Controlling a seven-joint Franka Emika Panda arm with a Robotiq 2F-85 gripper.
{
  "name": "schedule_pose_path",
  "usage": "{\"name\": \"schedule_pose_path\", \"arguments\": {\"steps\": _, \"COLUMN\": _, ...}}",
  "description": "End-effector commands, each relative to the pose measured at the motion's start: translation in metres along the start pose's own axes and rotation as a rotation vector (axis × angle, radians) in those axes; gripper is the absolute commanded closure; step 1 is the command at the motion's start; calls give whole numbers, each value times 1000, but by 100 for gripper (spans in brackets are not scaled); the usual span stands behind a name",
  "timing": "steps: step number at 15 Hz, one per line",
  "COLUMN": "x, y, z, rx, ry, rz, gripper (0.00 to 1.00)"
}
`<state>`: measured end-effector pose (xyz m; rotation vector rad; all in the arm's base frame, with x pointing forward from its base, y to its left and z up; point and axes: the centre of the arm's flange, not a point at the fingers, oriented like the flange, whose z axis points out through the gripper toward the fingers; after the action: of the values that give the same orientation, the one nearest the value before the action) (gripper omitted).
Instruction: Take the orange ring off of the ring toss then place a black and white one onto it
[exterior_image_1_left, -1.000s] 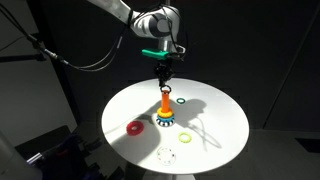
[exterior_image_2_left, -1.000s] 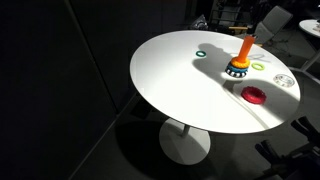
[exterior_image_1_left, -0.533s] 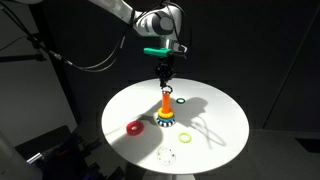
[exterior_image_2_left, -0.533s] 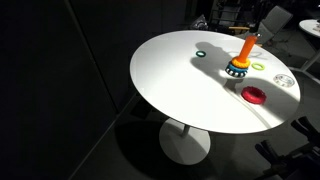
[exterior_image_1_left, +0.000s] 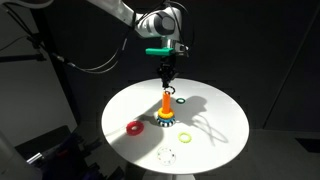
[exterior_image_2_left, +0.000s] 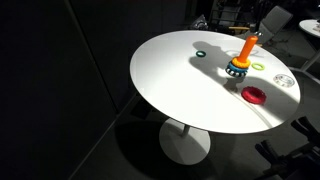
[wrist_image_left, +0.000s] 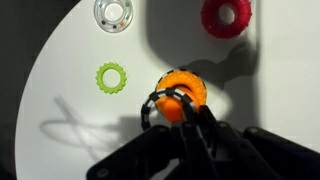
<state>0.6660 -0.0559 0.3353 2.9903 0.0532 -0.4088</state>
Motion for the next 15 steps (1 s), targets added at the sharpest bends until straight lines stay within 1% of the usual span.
{"name": "schedule_pose_path", "arguments": {"steps": 1, "x": 11, "y": -2, "z": -7, "rx": -35, "ry": -8, "rz": 12, "gripper": 95}}
{"name": "schedule_pose_path", "arguments": {"steps": 8, "x": 13, "y": -12, "z": 6, "rx": -58, "ry": -29, "rz": -7, "gripper": 95}}
{"name": "schedule_pose_path", "arguments": {"steps": 15, "x": 11, "y": -20, "z": 5, "rx": -67, "ry": -29, "rz": -20, "gripper": 95}}
